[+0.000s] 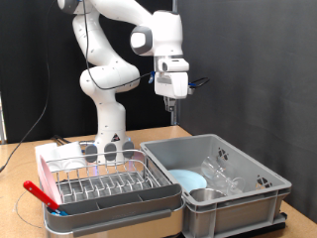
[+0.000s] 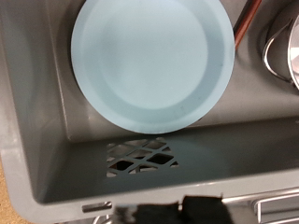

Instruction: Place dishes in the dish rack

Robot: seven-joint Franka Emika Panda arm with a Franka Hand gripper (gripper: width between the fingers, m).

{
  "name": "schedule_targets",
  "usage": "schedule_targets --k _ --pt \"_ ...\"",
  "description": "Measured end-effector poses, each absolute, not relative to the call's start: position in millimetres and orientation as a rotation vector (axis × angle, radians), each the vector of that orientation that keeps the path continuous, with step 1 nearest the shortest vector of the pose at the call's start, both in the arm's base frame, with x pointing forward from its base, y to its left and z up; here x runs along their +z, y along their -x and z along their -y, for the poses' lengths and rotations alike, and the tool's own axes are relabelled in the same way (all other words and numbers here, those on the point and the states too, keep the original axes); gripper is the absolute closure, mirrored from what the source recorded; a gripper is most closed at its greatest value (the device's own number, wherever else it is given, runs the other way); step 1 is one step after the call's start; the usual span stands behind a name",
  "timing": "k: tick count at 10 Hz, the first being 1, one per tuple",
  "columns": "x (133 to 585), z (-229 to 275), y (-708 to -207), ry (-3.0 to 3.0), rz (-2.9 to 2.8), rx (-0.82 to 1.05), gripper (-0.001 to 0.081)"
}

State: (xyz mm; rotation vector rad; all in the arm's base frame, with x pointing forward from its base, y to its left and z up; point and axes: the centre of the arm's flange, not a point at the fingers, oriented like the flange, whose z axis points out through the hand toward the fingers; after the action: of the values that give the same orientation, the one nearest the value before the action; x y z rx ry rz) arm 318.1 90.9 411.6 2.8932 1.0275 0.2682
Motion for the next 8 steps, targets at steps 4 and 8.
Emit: schedule_targets --k 4,8 --pt "414.0 -83.9 -316.4 -2.893 -1.022 0.253 0.0806" --pt "413.3 -80.9 -316.1 -2.884 -1.044 0.244 0.0806"
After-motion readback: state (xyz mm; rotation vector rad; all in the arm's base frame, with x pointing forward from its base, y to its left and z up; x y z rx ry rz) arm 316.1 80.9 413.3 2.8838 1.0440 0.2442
